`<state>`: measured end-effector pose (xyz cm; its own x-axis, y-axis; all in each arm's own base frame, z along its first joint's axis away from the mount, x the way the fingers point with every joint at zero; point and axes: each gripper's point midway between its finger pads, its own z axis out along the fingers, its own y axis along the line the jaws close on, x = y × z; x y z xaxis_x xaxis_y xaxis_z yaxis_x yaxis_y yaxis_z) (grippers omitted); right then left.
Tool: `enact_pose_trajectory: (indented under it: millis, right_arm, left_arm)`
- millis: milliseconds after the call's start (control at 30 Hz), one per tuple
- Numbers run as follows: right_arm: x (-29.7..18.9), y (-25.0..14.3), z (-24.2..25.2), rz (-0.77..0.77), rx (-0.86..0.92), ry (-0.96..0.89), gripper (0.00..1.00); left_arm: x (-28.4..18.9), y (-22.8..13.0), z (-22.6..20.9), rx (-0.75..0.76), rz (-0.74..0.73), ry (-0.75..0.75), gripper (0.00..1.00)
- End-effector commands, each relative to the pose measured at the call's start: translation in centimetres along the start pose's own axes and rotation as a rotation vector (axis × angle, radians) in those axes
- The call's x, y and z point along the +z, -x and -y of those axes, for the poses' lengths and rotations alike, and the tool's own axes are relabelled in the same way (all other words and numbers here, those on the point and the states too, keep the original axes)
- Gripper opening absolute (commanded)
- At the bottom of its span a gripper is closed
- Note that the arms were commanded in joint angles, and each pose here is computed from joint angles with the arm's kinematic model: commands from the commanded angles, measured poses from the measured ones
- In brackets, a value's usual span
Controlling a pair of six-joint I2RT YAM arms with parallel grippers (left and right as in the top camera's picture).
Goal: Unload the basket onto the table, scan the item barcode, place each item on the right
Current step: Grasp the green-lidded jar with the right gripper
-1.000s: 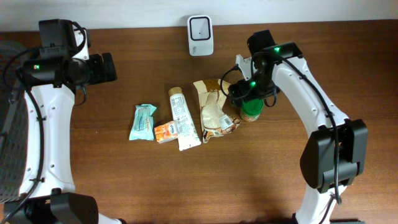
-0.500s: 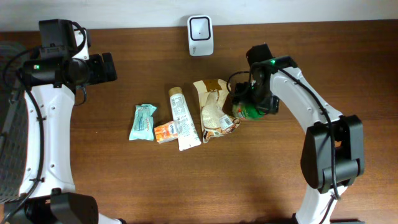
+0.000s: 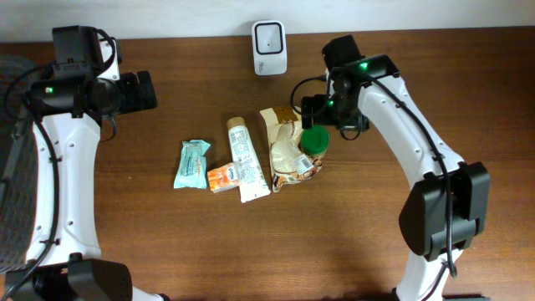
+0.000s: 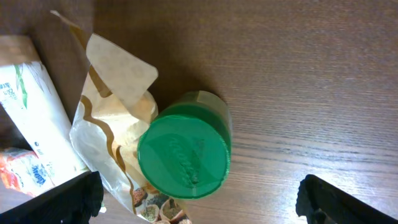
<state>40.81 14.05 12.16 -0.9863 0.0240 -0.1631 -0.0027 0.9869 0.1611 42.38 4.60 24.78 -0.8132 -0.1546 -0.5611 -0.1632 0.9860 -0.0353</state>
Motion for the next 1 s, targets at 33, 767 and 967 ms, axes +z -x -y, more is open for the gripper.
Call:
enact_pose_trajectory:
  millis: [33, 767, 967]
  right_arm:
    - [2.5, -0.8, -0.6, -0.039, -0.133, -0.041, 0.99]
    - [4.7, -2.3, 5.1, -0.206, -0.663, 0.085, 0.74]
    - [4.0, -1.4, 4.7, -0.189, -0.145, 0.027, 0.98]
  left_arm:
    - [-0.3, 0.1, 0.2, 0.021, 0.007, -0.009, 0.99]
    - [-0.3, 0.1, 0.1, 0.019, 0.005, -0.007, 0.99]
    - [-0.3, 0.1, 0.1, 0.019, 0.005, -0.007, 0.99]
